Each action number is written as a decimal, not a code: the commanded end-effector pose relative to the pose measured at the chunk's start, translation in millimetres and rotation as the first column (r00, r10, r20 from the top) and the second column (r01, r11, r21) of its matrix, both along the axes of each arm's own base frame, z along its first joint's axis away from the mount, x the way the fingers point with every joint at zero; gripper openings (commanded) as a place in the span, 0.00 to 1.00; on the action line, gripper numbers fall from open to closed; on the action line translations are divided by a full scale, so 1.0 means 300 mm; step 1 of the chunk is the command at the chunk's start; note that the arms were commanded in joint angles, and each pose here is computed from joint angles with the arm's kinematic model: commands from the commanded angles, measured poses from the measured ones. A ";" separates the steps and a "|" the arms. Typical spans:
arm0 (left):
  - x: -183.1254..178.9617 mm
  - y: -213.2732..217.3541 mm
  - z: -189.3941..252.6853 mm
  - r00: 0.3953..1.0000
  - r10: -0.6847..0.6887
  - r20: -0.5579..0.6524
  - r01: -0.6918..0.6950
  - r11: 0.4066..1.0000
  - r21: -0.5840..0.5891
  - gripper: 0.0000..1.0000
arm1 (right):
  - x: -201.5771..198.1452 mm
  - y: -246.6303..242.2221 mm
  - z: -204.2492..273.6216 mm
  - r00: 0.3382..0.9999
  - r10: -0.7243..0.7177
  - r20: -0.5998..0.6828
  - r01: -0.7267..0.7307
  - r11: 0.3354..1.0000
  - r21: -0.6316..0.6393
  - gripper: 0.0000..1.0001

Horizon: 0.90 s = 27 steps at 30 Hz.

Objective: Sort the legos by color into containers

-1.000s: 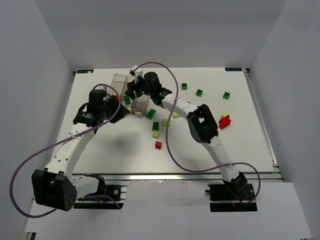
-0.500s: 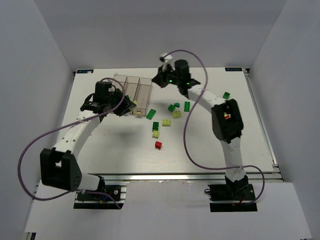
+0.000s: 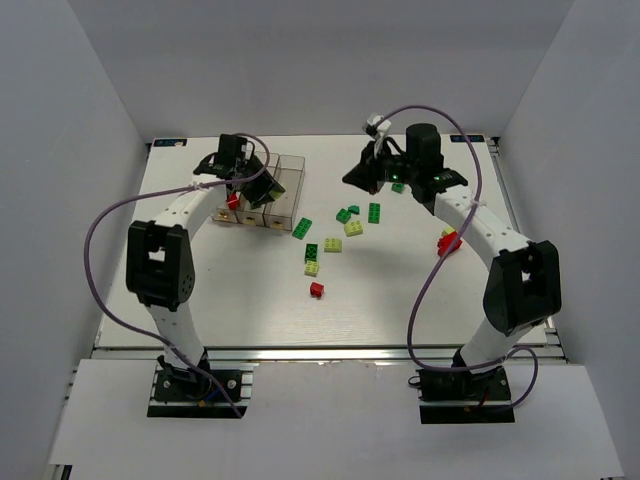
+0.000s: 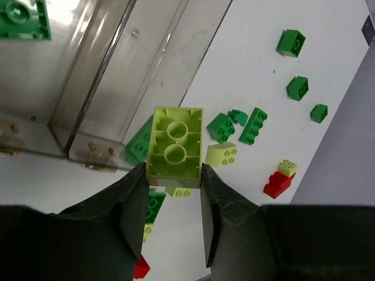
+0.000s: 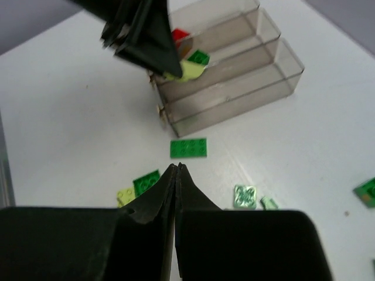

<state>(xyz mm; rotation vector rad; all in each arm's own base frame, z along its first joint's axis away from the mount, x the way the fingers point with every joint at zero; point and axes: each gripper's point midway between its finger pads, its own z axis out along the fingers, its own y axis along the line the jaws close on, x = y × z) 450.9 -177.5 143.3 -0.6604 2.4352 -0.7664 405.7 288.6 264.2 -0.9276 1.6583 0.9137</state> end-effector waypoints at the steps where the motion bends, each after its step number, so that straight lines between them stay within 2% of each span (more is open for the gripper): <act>1: 0.061 0.001 0.026 1.000 -0.012 0.019 0.011 1.000 0.022 0.12 | -0.089 -0.047 -0.050 0.999 0.036 -0.028 -0.038 0.998 -0.052 0.02; 2: 0.067 -0.004 -0.014 1.000 -0.016 -0.011 0.017 0.999 0.029 0.14 | -0.094 -0.055 -0.050 0.999 0.031 -0.029 -0.032 0.998 -0.055 0.03; 5: 0.098 -0.002 -0.023 1.000 -0.009 -0.003 0.009 0.999 0.037 0.21 | -0.101 -0.088 -0.060 0.999 0.010 -0.049 -0.013 0.998 -0.056 0.15; 6: 0.109 -0.001 -0.034 1.000 -0.005 -0.005 0.005 0.999 0.042 0.24 | -0.102 -0.094 -0.063 0.999 0.009 -0.053 -0.012 0.998 -0.057 0.25; 8: 0.118 -0.008 -0.039 1.000 -0.009 -0.003 0.010 0.999 0.038 0.30 | -0.103 -0.105 -0.072 0.998 0.004 -0.063 -0.008 0.998 -0.060 0.38; 9: 0.121 -0.007 -0.051 1.000 -0.008 -0.010 0.008 0.999 0.037 0.36 | -0.106 -0.106 -0.077 0.998 0.004 -0.066 -0.008 0.998 -0.062 0.47; 12: 0.126 -0.015 -0.061 1.000 -0.009 -0.011 0.009 1.000 0.029 0.49 | -0.116 -0.109 -0.089 0.998 0.023 -0.058 -0.027 0.997 -0.070 0.58; 15: 0.127 -0.020 -0.064 1.000 -0.011 -0.009 0.012 1.000 0.025 0.58 | -0.144 -0.101 -0.104 0.995 0.089 -0.039 -0.091 0.993 -0.077 0.65; 20: 0.133 -0.019 -0.030 1.000 -0.011 0.019 0.010 1.000 0.022 0.64 | -0.261 -0.085 -0.136 0.954 0.298 0.003 -0.298 0.952 -0.069 0.71; 25: 0.136 -0.026 0.024 0.998 -0.016 0.060 0.015 1.000 0.009 0.65 | -0.287 -0.095 -0.184 0.918 0.385 0.092 -0.372 0.919 -0.134 0.74; 27: 0.133 -0.025 0.076 0.995 -0.016 0.102 0.017 1.000 -0.003 0.65 | -0.310 -0.106 -0.223 0.902 0.421 0.095 -0.403 0.900 -0.164 0.84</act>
